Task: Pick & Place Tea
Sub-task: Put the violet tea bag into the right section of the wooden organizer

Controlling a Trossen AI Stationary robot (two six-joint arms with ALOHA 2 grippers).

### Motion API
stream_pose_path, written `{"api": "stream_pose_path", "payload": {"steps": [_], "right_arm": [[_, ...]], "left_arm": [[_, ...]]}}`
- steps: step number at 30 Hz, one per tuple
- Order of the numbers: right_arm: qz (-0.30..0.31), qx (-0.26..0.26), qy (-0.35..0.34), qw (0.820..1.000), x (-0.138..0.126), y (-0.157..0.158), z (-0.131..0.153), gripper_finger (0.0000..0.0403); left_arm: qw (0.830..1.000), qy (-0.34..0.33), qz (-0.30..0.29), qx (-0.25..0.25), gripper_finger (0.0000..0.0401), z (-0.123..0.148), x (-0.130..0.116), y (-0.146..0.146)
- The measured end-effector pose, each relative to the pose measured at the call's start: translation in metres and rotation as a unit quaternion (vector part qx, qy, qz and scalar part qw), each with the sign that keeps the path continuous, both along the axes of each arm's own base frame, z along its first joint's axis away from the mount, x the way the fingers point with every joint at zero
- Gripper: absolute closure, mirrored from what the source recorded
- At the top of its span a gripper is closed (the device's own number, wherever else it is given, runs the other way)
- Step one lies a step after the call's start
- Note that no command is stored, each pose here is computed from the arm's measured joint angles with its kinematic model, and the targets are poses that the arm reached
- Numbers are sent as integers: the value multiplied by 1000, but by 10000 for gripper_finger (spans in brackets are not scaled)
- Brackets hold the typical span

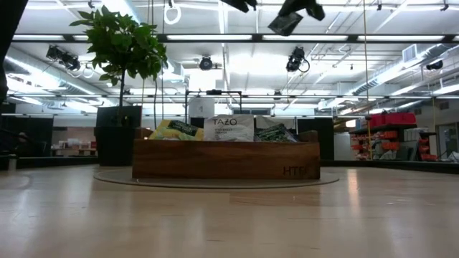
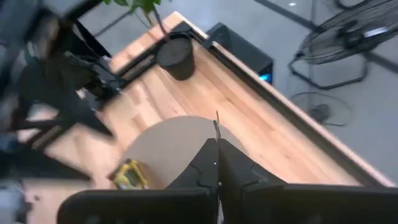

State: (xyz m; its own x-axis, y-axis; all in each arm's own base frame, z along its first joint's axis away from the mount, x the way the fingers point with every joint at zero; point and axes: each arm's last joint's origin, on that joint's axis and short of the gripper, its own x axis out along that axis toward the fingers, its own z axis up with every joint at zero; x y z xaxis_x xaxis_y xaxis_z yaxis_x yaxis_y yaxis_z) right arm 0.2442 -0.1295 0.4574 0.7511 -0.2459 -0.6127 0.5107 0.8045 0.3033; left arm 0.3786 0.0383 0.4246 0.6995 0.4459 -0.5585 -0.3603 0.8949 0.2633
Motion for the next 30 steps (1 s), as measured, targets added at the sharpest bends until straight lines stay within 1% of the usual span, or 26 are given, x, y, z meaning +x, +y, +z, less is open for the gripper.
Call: {"api": "stream_pose_path", "payload": {"steps": [3,7,9,13,16,18,21,24,26,28,30], "right_arm": [[-4,-24,7,1000,-13,6,7,403],[6,-41,-1,999,-25,14,15,403],[15,-51,-5,999,-30,19,18,403],[29,-74,-4,997,-39,28,24,403],[28,-88,2,996,-45,32,26,403],[29,-93,6,995,-49,34,26,403],[36,-100,5,994,-52,35,25,403],[77,-97,-14,992,-52,38,19,403],[107,-86,-35,990,-51,40,11,403],[128,-72,-57,988,-49,41,1,403],[136,-64,-85,985,-46,41,-9,403]], "left_arm": [[1000,-24,18,-4,193,10,-8,8],[999,-44,32,-3,192,19,-17,17],[997,-61,36,-4,192,24,-18,20],[996,-74,40,-14,192,25,-18,20],[994,-100,35,-28,192,14,-9,14],[993,-106,25,-36,192,-2,-4,8],[988,-145,11,-43,192,-22,0,-3],[981,-188,3,-47,192,-33,-8,-9],[975,-216,10,-56,192,-37,-19,-8],[963,-261,16,-63,192,-37,-33,-6],[951,-298,9,-77,192,-39,-50,-4]]}}
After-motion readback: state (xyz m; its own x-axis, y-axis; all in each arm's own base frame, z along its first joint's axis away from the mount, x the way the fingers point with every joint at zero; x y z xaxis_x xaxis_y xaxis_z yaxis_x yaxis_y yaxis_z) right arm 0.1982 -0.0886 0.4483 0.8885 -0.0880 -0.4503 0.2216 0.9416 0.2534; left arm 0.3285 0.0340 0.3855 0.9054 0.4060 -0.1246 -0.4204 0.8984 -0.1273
